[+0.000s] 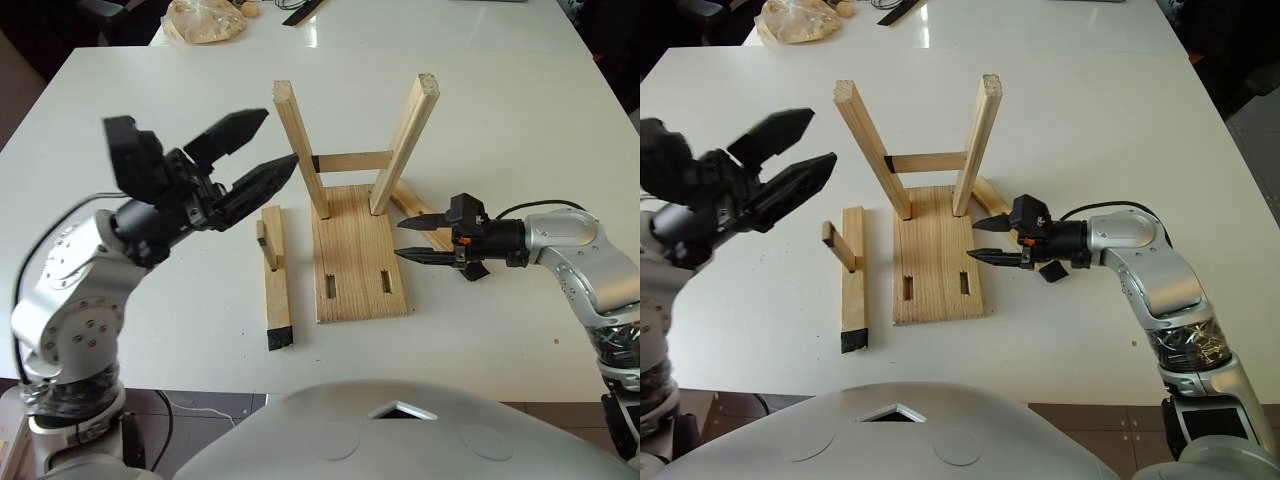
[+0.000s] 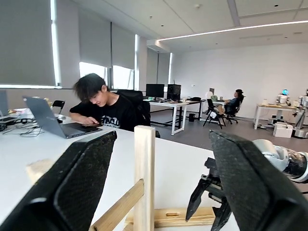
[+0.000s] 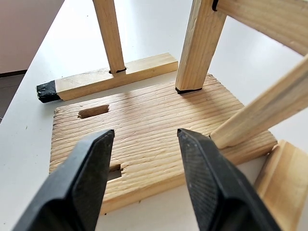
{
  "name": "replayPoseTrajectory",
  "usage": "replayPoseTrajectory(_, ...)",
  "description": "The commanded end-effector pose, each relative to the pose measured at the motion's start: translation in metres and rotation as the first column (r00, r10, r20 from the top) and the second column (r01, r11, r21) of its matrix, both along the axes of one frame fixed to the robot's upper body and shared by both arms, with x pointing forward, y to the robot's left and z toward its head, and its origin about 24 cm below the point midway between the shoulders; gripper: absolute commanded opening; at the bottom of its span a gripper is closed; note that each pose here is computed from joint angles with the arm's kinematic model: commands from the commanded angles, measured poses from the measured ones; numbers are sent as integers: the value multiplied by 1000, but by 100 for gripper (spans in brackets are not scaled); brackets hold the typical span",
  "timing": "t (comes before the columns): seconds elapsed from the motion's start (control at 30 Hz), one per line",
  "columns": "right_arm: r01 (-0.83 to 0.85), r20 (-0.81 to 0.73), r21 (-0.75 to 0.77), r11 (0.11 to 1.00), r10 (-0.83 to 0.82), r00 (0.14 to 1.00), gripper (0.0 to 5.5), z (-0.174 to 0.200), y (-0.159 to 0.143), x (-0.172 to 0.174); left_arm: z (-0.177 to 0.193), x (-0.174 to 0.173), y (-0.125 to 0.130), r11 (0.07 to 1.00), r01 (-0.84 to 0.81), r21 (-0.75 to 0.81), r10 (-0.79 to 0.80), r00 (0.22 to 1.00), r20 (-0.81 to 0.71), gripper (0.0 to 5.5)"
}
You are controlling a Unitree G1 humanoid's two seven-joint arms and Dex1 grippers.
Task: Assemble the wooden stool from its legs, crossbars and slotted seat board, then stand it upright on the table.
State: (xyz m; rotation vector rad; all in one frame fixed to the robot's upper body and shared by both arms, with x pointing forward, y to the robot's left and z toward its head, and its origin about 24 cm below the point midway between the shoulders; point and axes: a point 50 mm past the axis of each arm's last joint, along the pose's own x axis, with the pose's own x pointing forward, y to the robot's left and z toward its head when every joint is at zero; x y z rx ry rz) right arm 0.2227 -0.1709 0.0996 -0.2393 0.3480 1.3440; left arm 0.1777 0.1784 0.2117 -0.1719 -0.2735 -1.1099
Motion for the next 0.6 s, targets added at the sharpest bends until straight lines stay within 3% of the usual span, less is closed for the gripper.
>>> replayPoseTrajectory(0.03,9,15,-13,1000,-9,1000,241,3,-3,-1,-18,-30,-18,983,155,95,-138,977,-161,358)
replayPoseTrajectory(0.13,17,12,-15,1000,-17,1000,241,2,-4,-3,-69,-52,-23,960,219,177,-128,900,-417,358)
replayPoseTrajectory(0.23,20,9,-16,1000,-20,1000,241,2,-5,-4,-113,-70,-22,930,253,265,-71,835,-546,358)
replayPoseTrajectory(0.43,16,10,-20,1000,-16,1000,241,2,-5,-3,-158,-85,-12,865,282,414,21,805,-593,358)
replayPoseTrajectory(0.6,19,8,-21,1000,-18,1000,241,1,-5,-4,-169,-87,9,816,277,507,87,809,-582,358)
